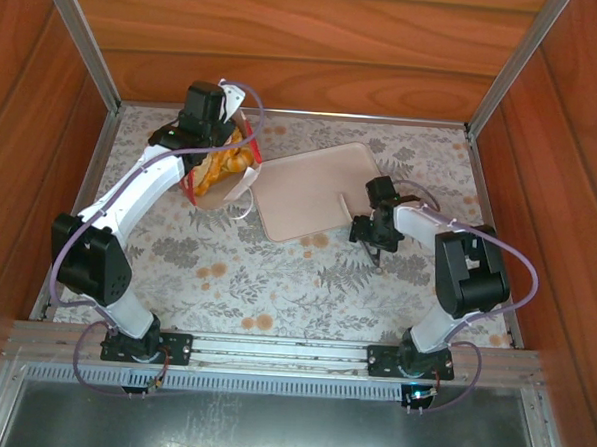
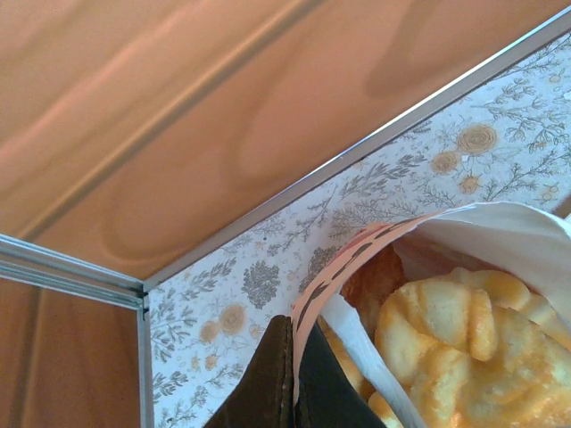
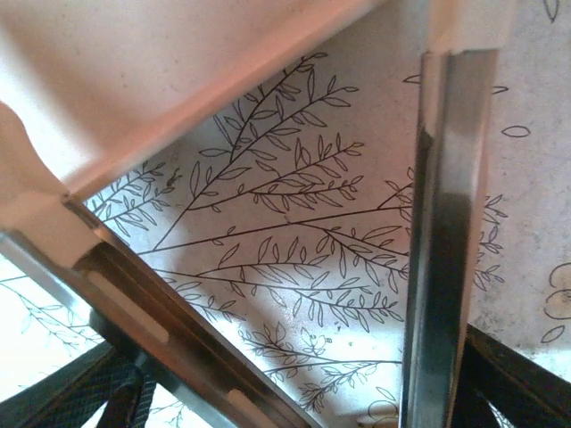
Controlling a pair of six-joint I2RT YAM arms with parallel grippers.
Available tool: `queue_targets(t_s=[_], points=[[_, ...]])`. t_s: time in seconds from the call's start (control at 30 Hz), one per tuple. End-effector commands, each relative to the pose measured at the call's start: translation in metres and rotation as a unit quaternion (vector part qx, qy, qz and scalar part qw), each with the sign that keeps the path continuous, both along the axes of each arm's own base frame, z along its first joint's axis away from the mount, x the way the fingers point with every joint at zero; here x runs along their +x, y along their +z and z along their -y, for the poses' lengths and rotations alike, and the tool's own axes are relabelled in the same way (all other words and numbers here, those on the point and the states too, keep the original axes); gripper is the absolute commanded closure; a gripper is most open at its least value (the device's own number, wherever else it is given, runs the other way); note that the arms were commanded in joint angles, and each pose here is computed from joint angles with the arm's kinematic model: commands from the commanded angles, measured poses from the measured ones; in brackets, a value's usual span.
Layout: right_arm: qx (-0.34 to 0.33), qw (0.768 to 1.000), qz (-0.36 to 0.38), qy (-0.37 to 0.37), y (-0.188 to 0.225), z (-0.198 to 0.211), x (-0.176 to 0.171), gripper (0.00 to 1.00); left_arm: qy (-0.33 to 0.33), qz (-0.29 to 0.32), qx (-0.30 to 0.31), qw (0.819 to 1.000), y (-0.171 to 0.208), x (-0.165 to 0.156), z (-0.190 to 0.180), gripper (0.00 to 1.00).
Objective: Take the fake bread out of the paper bag
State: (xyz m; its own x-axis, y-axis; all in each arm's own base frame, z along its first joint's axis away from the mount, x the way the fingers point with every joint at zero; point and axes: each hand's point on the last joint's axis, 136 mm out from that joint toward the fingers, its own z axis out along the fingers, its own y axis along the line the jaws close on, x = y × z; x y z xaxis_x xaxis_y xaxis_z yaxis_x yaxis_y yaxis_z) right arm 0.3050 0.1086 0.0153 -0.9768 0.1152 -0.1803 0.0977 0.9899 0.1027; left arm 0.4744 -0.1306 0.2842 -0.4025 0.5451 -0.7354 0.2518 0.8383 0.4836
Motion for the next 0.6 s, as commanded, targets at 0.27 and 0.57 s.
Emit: queue_targets(t_s=[0.27, 0.57], points=[[-0.051, 0.998, -0.045, 0.014, -0.017, -0.005, -0.024, 0.33, 0.001, 0.068, -0.042, 0.997, 0.049, -0.003, 0.001, 1.0], [-0.048, 0.998, -0.003, 0.028, -0.015, -0.019, -0.032, 0.41, -0.007, 0.065, -0.046, 0.997, 0.047, -0.008, 0.002, 1.0]])
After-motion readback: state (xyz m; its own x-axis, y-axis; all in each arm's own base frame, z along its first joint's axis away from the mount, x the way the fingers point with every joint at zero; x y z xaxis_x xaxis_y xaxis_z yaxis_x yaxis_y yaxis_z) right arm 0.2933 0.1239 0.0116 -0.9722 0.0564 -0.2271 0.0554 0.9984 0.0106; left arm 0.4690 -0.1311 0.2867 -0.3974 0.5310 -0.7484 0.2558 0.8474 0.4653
